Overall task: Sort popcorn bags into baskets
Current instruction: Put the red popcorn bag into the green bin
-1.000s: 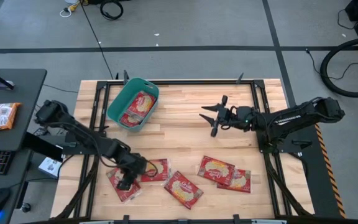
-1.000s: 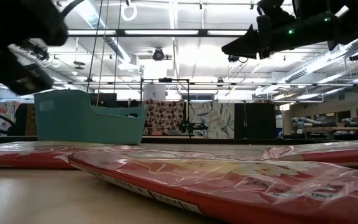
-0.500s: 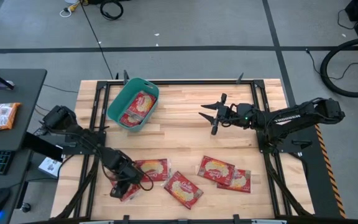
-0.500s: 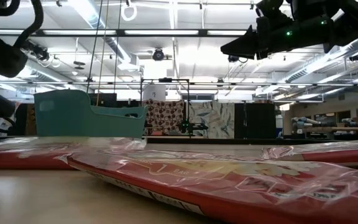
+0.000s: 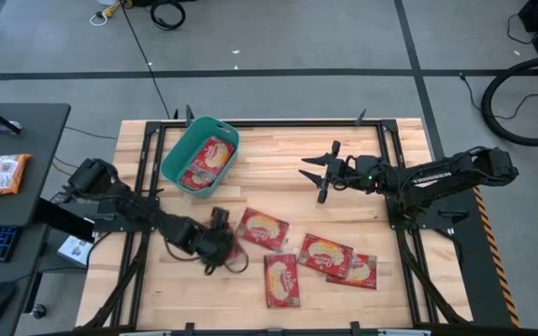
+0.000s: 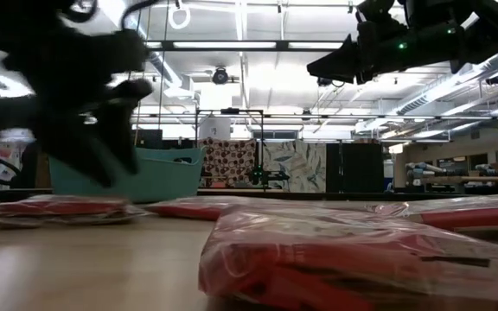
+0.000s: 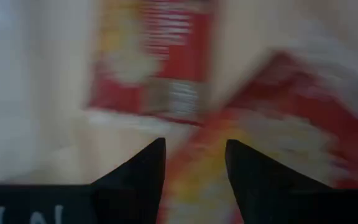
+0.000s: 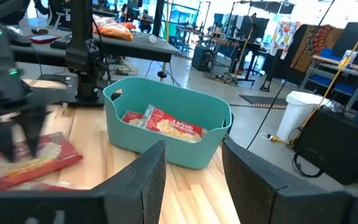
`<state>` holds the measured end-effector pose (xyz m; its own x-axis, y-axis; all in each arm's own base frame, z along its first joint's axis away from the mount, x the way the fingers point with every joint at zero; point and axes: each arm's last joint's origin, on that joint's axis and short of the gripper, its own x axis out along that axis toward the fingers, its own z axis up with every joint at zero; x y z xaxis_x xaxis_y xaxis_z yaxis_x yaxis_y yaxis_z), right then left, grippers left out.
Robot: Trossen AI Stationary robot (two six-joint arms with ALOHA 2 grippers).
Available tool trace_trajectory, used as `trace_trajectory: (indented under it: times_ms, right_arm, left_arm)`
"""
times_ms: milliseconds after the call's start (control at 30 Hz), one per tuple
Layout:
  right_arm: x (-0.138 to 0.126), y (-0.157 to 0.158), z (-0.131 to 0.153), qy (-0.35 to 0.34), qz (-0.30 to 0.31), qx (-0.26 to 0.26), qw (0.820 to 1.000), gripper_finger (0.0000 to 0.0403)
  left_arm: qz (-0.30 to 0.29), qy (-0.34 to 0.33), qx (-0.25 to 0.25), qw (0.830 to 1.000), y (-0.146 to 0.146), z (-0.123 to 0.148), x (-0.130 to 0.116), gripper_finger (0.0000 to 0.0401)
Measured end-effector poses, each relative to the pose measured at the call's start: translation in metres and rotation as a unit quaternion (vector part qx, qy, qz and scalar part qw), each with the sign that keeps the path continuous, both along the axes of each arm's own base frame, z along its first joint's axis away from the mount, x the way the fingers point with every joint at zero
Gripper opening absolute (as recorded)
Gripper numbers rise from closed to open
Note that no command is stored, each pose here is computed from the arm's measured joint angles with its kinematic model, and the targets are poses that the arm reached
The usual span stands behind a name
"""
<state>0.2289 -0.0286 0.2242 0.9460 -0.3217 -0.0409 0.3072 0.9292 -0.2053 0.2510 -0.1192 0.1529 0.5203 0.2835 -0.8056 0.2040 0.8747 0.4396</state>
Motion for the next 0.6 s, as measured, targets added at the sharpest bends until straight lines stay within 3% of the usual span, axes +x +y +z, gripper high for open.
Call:
trace_trajectory:
  times_ms: [67, 200, 300, 433, 500, 600]
  right_arm:
    - [0.000, 0.000, -0.001, 0.003, 0.001, 0.006, 1.000, 0.0162]
    - [0.000, 0.000, -0.003, 0.011, 0.001, 0.012, 1.000, 0.0162]
    - [0.000, 0.000, -0.004, 0.011, 0.000, 0.022, 1.000, 0.0162]
    - [0.000, 0.001, -0.005, 0.012, 0.007, 0.037, 0.999, 0.0162]
    - [0.000, 0.002, -0.005, 0.012, 0.014, 0.039, 0.999, 0.0162]
    - [0.000, 0.004, -0.005, 0.012, 0.018, 0.038, 0.999, 0.0162]
  left_arm:
    - [0.025, -0.018, 0.013, 0.999, 0.005, 0.006, 0.006, 0.0173]
    - [0.028, -0.006, -0.035, 0.999, 0.005, 0.025, 0.019, 0.0173]
    - [-0.006, 0.038, -0.105, 0.994, 0.004, 0.035, 0.025, 0.0173]
    - [-0.072, 0.083, -0.205, 0.973, -0.004, 0.037, 0.024, 0.0173]
    - [-0.108, 0.098, -0.216, 0.966, -0.011, 0.033, 0.019, 0.0173]
    - [-0.160, 0.123, -0.189, 0.961, -0.020, 0.023, 0.005, 0.0173]
